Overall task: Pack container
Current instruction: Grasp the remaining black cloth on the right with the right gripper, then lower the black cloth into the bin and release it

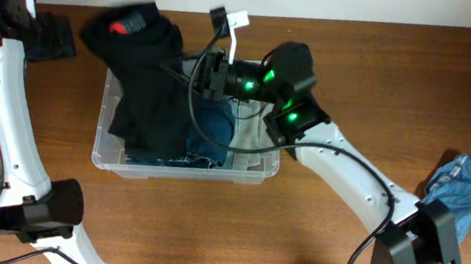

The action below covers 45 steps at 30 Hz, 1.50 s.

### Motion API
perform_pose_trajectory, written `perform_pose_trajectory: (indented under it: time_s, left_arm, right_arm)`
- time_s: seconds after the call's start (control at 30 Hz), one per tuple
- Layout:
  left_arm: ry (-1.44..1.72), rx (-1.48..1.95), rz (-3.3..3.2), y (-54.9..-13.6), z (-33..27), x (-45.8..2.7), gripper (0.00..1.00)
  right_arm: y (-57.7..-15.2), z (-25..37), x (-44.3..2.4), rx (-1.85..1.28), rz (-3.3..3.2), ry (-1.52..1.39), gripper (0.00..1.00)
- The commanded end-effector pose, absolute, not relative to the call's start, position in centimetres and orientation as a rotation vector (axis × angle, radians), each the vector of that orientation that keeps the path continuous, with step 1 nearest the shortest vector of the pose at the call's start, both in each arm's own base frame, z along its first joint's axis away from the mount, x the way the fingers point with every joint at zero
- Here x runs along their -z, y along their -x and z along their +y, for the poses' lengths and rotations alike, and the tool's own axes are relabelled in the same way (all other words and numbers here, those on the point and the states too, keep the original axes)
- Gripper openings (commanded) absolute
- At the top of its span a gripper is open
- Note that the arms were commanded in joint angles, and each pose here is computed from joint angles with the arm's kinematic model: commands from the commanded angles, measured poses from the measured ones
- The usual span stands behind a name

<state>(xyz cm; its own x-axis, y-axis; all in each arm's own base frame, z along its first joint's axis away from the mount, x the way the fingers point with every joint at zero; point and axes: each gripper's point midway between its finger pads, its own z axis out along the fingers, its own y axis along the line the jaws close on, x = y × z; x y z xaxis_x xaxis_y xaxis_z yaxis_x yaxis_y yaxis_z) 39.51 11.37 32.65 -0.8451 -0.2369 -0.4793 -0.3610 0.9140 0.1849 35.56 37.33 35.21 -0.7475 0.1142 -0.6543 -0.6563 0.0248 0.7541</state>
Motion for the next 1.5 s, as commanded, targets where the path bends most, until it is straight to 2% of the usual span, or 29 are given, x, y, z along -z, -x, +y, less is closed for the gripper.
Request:
perform_pose_trajectory:
  time_s: [0.0,0.17,0.3,0.4,0.43,0.47,0.53,0.6,0.67,0.8,0.87,0.93,1.0,1.1,1.23,1.27,1.47]
  left_arm:
    - [0.452,-0.378,2.576,-39.0,11.7,-33.9,1.0]
    - [0.452,-0.378,2.576,-39.0,11.7,-33.9,0.99]
    - [0.452,-0.378,2.576,-39.0,11.7,-33.9,0.99]
    - [0.452,-0.379,2.576,-39.0,11.7,-33.9,1.0]
    - [0.452,-0.379,2.576,-39.0,11.7,-33.9,1.0]
    - [0.452,-0.378,2.576,-39.0,11.7,-33.9,1.0]
    - [0.452,-0.379,2.576,-39.0,11.7,-33.9,1.0]
    - [0.452,-0.379,2.576,-39.0,11.7,-33.9,0.99]
    - [0.452,-0.378,2.576,-39.0,11.7,-33.9,1.0]
    - [0.452,-0.379,2.576,-39.0,11.7,-33.9,0.99]
    - [0.452,-0.378,2.576,-39.0,11.7,-33.9,0.99]
    - [0.452,-0.378,2.576,-39.0,11.7,-33.9,1.0]
    - [0.452,-0.378,2.576,-39.0,11.7,-33.9,1.0]
    - [0.452,-0.378,2.576,-39.0,11.7,-33.9,1.0]
    - [0.452,-0.378,2.576,-39.0,11.7,-33.9,1.0]
    - [0.452,-0.379,2.575,-39.0,11.7,-33.9,0.99]
    - [0.452,-0.378,2.576,-39.0,11.7,-33.9,1.0]
  right_arm:
    - [-37.3,34.1,-30.6,-1.618,1.897,0.619,0.04]
    - [-39.8,27.4,-21.9,-1.32,2.286,0.397,0.04]
    - [-40.3,23.4,-18.5,-1.154,2.464,0.23,0.04]
    - [-40.0,22.7,-17.7,-1.127,2.507,0.206,0.04]
    - [-39.9,22.7,-17.7,-1.124,2.507,0.216,0.09]
    - [-39.8,22.9,-17.7,-1.125,2.506,0.227,0.2]
    - [-39.6,23.4,-18.0,-1.129,2.5,0.244,0.54]
    - [-39.4,23.8,-18.6,-1.132,2.488,0.263,0.68]
    - [-39.3,24.2,-20.0,-1.135,2.454,0.289,0.74]
    - [-39.0,24.5,-24.0,-1.136,2.36,0.334,0.73]
    - [-38.7,24.5,-26.9,-1.134,2.287,0.361,0.65]
    - [-38.4,24.4,-29.2,-1.118,2.212,0.405,0.62]
    - [-38.7,23.7,-30.4,-1.043,2.168,0.424,0.62]
    - [-40.3,20.2,-30.1,-0.79,2.205,0.274,0.63]
    - [-40.7,15.9,-28.4,-0.616,2.296,0.127,0.73]
    - [-40.7,14.7,-27.9,-0.611,2.326,0.065,0.78]
    - [-40.9,2.2,-25.6,-0.515,2.394,-0.468,0.92]
